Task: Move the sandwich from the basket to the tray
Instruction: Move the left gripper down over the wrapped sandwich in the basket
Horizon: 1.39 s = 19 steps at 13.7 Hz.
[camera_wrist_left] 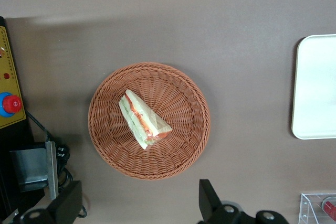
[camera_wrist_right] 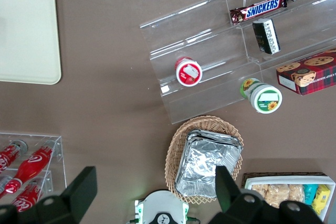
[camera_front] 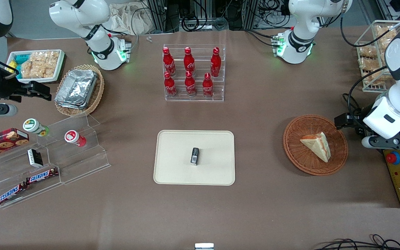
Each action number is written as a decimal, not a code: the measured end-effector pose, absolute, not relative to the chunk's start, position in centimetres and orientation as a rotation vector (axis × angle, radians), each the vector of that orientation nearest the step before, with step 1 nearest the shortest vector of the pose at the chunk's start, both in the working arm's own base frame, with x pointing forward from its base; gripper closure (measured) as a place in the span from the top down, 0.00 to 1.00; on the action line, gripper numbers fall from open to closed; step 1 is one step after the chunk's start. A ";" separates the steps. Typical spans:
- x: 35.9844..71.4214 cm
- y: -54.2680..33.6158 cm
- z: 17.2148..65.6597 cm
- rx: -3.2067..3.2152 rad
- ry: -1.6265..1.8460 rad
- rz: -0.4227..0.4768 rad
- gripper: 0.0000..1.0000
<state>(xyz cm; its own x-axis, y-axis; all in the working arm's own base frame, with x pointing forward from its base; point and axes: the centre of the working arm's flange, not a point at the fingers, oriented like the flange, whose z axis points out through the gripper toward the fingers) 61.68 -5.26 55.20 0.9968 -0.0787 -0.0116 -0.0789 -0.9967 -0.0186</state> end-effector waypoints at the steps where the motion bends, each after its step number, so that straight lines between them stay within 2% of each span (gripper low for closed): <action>1: 61.7 -5.2 55.2 -3.120 0.123 0.019 1.00; 4: 61.9 -4.8 54.7 -3.119 0.111 0.032 0.99; 8: 62.6 -3.4 52.0 -3.124 0.045 0.114 0.99; 12: 62.4 -2.5 49.2 -3.096 -0.289 0.186 1.00; 15: 62.4 -2.7 46.7 -3.069 -0.475 0.164 1.00; 19: 61.9 -2.5 40.1 -3.075 -0.523 0.079 1.00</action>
